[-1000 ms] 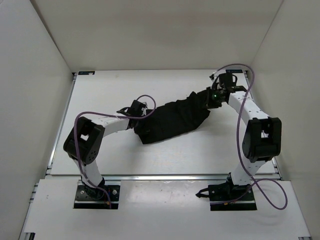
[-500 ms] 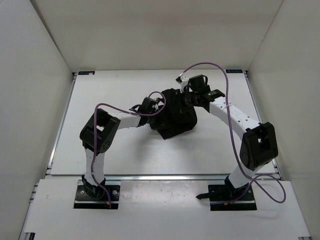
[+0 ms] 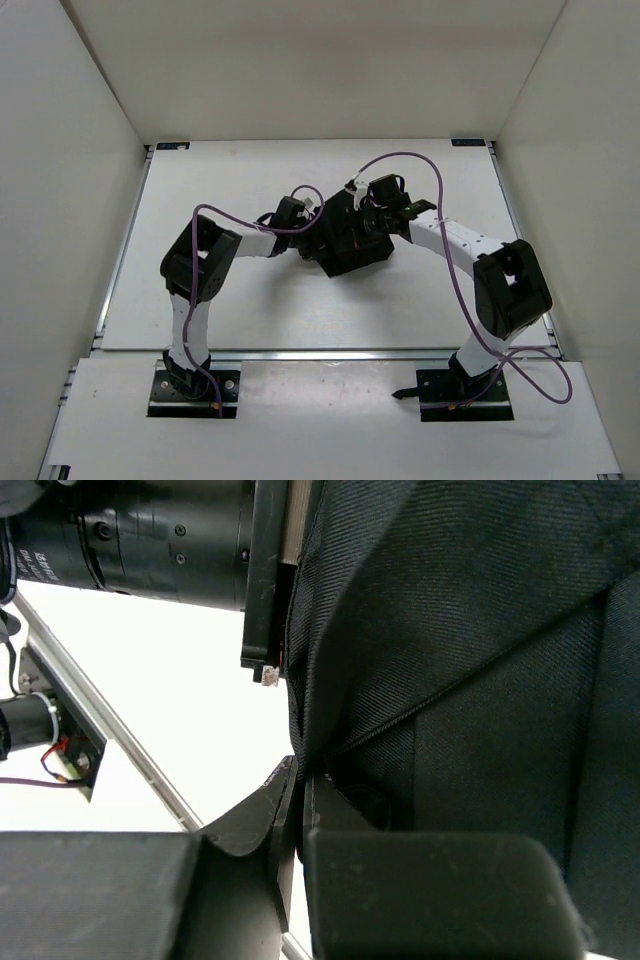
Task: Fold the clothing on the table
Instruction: Fold the skirt
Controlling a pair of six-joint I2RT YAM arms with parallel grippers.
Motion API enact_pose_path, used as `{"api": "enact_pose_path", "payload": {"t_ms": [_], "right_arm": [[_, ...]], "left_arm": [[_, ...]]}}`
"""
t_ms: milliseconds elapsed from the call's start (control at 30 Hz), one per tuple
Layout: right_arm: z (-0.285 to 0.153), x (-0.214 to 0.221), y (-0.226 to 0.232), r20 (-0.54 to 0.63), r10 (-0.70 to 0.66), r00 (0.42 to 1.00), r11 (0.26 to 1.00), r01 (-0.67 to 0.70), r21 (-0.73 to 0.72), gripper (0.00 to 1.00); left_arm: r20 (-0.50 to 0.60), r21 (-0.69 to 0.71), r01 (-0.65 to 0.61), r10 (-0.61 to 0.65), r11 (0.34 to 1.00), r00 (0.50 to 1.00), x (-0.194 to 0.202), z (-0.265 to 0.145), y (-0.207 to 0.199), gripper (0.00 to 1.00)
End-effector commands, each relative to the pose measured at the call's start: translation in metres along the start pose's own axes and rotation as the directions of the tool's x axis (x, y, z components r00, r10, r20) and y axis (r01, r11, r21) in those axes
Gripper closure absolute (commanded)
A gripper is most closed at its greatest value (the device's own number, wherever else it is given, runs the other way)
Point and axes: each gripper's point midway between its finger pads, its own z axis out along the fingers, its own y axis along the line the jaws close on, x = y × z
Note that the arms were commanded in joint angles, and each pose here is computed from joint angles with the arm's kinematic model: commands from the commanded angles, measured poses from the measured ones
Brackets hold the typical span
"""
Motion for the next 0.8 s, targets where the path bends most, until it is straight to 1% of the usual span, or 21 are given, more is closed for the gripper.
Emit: {"api": "enact_pose_path", "payload": {"t_ms": [0, 67, 100, 167, 200, 233, 267, 300, 333, 367, 433, 467, 533, 600, 633, 667, 733, 767], "right_arm": [[0.008, -0.005, 0.012, 0.027, -0.007, 1.0, 0.997, 0.009, -0.079, 1.0], [0.012, -0.003, 0.006, 0.031, 0.005, 0.999, 0.997, -0.003, -0.083, 1.0], [0.013, 0.0, 0.011, 0.025, 0.011, 1.0, 0.994, -0.009, -0.106, 1.0], [0.015, -0.005, 0.007, 0.045, 0.022, 0.999, 0.992, -0.016, -0.122, 1.0], [0.018, -0.006, 0.004, 0.039, 0.043, 0.998, 0.99, -0.038, -0.133, 0.94], [0.018, -0.005, 0.004, 0.032, 0.045, 0.998, 0.99, -0.041, -0.135, 0.81], [0.019, -0.006, 0.003, 0.021, 0.051, 0.998, 0.991, -0.048, -0.129, 0.63], [0.019, -0.008, 0.002, 0.013, 0.038, 0.999, 0.992, -0.037, -0.124, 0.55], [0.018, -0.016, 0.003, 0.028, 0.021, 0.999, 0.993, -0.018, -0.117, 0.4], [0.014, -0.021, 0.004, 0.036, 0.008, 0.999, 0.994, -0.005, -0.107, 0.33], [0.007, -0.037, 0.005, 0.072, 0.007, 0.997, 0.995, 0.001, -0.101, 0.29], [-0.002, -0.047, 0.016, 0.1, -0.008, 0.995, 0.993, 0.019, -0.117, 0.27], [-0.021, -0.068, 0.018, 0.16, 0.012, 0.987, 0.991, 0.009, -0.132, 0.26], [-0.044, -0.091, 0.016, 0.253, 0.013, 0.967, 0.992, 0.019, -0.125, 0.32], [-0.05, -0.094, 0.008, 0.276, 0.016, 0.961, 0.996, 0.01, -0.094, 0.34], [-0.054, -0.096, 0.002, 0.294, 0.009, 0.956, 0.998, 0.012, -0.069, 0.38], [-0.055, -0.09, -0.021, 0.279, 0.028, 0.96, 1.0, -0.023, -0.019, 0.53], [-0.052, -0.086, -0.026, 0.262, 0.034, 0.964, 0.999, -0.029, -0.023, 0.69]], "left_arm": [[-0.005, -0.065, 0.027, -0.028, 0.998, 1.0, 0.007, 0.003, 0.027, 1.0], [0.003, -0.048, 0.042, -0.042, 0.998, 0.999, 0.007, -0.001, 0.024, 1.0], [-0.006, -0.057, 0.059, -0.059, 0.997, 0.998, 0.011, -0.002, 0.031, 1.0], [0.005, -0.051, 0.07, -0.07, 0.996, 0.998, 0.009, -0.006, 0.032, 1.0], [0.01, -0.045, 0.066, -0.066, 0.997, 0.998, 0.007, -0.009, 0.03, 1.0], [0.003, -0.05, 0.068, -0.068, 0.996, 0.998, 0.009, -0.01, 0.034, 1.0], [0.011, -0.046, 0.077, -0.077, 0.996, 0.997, 0.006, -0.012, 0.034, 1.0], [0.009, -0.039, 0.083, -0.083, 0.996, 0.997, 0.007, -0.015, 0.033, 1.0], [0.012, -0.035, 0.082, -0.082, 0.996, 0.997, 0.005, -0.018, 0.035, 1.0], [0.016, -0.035, 0.093, -0.092, 0.995, 0.996, 0.005, -0.02, 0.036, 1.0], [0.027, -0.012, 0.103, -0.103, 0.995, 0.994, 0.002, -0.029, 0.033, 1.0], [0.033, -0.004, 0.105, -0.105, 0.994, 0.994, 0.0, -0.032, 0.033, 1.0], [0.04, 0.008, 0.107, -0.107, 0.994, 0.993, -0.004, -0.04, 0.03, 1.0], [0.065, 0.017, 0.094, -0.095, 0.995, 0.993, -0.013, -0.053, 0.028, 1.0], [0.073, 0.023, 0.085, -0.086, 0.996, 0.994, -0.014, -0.059, 0.024, 1.0], [0.083, 0.008, 0.101, -0.101, 0.995, 0.991, -0.016, -0.066, 0.031, 1.0], [0.141, 0.017, 0.1, -0.102, 0.995, 0.985, -0.025, -0.088, 0.03, 1.0], [0.179, 0.029, 0.095, -0.099, 0.995, 0.979, -0.033, -0.103, 0.029, 1.0]]}}
